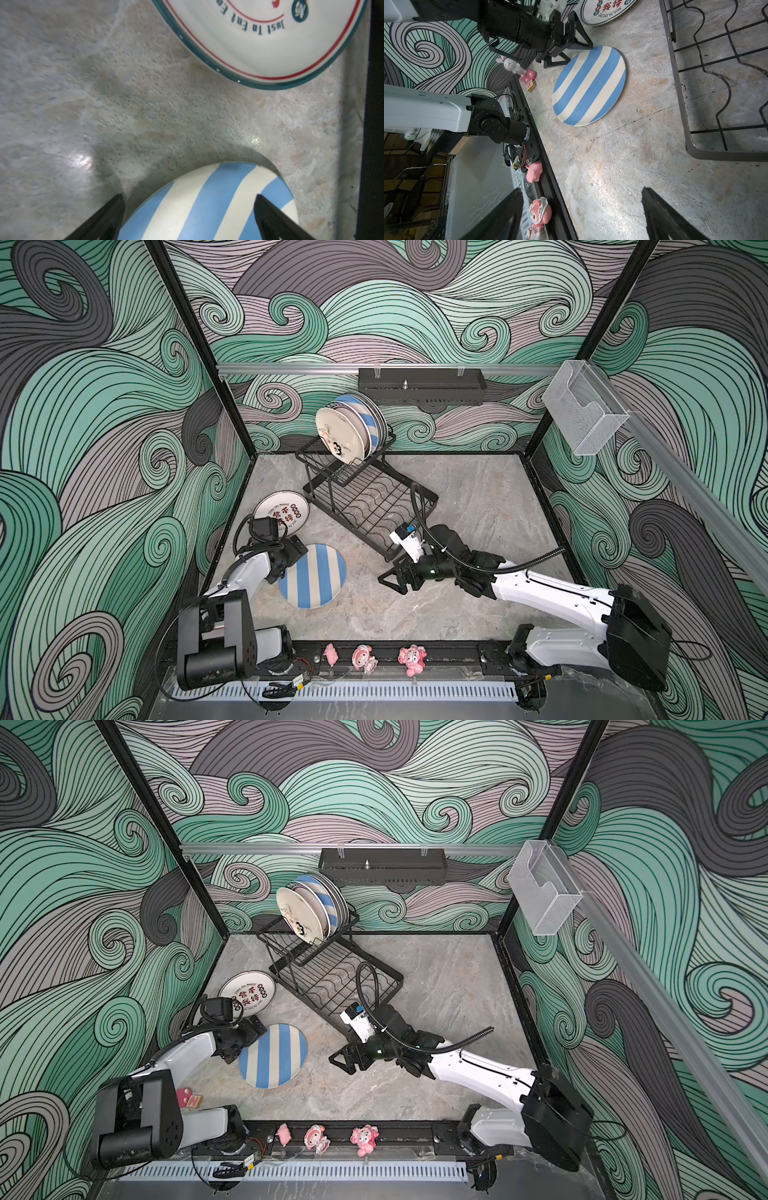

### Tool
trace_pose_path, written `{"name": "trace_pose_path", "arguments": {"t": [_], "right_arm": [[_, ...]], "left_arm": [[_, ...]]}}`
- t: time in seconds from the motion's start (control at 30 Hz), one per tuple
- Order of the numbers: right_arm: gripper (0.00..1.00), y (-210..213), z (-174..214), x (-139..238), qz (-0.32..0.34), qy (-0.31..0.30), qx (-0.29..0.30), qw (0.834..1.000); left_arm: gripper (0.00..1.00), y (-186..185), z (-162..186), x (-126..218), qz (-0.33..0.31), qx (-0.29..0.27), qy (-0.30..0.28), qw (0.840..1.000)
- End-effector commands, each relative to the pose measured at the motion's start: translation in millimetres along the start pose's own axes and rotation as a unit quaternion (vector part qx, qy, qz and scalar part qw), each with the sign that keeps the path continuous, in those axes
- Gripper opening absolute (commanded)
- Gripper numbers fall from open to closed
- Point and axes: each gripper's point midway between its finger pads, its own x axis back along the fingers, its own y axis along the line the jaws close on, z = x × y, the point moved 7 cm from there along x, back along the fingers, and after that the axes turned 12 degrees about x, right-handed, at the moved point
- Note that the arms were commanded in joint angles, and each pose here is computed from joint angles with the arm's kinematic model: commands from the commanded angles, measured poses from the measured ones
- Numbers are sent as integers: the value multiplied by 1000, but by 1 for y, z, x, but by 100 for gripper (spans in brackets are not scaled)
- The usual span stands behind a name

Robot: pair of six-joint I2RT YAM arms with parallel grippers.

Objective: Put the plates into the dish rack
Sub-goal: 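Push the striped plate toward the rack with the left gripper while the right approaches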

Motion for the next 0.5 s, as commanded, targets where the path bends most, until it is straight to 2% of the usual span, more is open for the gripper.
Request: {"name": "trace_pose_path", "arguments": {"t": [0.0,0.23,0.37,0.47], "right_arm": [[89,3,-6,-3,-6,-5,2,1000],[89,-2,-3,-16,-8,19,-35,999],[87,-7,6,-29,-13,50,-104,993],[85,-8,13,-36,-23,57,-154,986]], "left_arm": [[98,-13,1,-2,40,3,37,999],[99,-18,7,10,77,-6,43,996],[99,-25,11,13,109,-25,59,992],[99,-29,18,6,110,-33,67,991]]}}
